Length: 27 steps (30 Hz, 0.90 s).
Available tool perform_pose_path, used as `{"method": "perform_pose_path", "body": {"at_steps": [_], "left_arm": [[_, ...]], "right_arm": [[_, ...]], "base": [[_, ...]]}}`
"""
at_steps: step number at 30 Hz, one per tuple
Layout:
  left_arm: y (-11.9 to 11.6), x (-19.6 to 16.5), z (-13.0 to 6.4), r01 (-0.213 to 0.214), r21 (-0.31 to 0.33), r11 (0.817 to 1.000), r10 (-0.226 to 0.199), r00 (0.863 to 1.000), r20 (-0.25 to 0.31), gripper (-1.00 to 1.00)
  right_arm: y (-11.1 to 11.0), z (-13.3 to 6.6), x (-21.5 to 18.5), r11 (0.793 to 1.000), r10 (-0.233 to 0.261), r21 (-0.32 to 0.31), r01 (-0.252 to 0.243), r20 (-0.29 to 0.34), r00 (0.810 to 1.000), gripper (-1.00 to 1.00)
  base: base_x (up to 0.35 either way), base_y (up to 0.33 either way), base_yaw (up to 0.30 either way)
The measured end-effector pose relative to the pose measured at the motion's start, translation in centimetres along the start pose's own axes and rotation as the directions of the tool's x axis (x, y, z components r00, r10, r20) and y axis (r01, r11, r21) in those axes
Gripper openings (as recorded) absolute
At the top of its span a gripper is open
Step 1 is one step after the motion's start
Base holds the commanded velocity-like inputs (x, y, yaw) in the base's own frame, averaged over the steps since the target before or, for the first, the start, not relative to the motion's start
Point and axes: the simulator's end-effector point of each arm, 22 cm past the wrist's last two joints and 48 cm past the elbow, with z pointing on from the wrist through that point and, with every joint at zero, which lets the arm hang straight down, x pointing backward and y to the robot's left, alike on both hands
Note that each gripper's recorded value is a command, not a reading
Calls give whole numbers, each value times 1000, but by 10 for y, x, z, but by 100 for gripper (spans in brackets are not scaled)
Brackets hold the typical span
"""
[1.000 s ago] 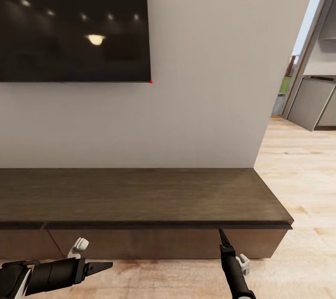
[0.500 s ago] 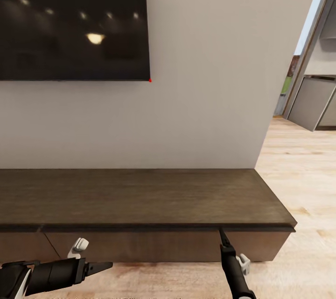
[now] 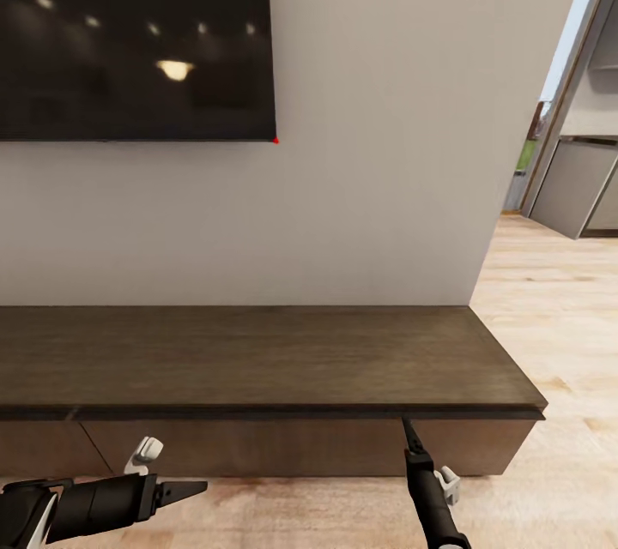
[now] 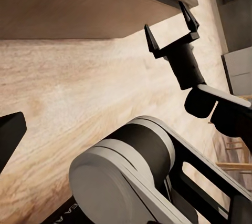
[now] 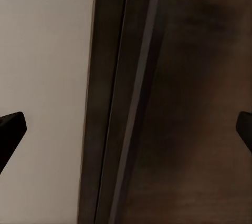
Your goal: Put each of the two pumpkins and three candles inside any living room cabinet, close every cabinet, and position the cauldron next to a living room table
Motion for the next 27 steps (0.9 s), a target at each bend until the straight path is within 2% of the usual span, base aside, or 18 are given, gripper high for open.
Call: {"method": "perform_pose_path", "body": {"at_steps": [13, 27], "left_arm": [[1, 1, 0, -1, -4, 1000, 1, 1000, -3, 100], [0, 0, 0, 0, -2, 1000, 0, 1000, 1, 100]], "right_arm": [[0, 0, -1, 1000, -4, 1, 4, 3, 1000, 100], [0, 0, 0, 1000, -1, 2, 1, 1, 1000, 100]], "base": [[139, -7, 0], [15, 0, 0]]}}
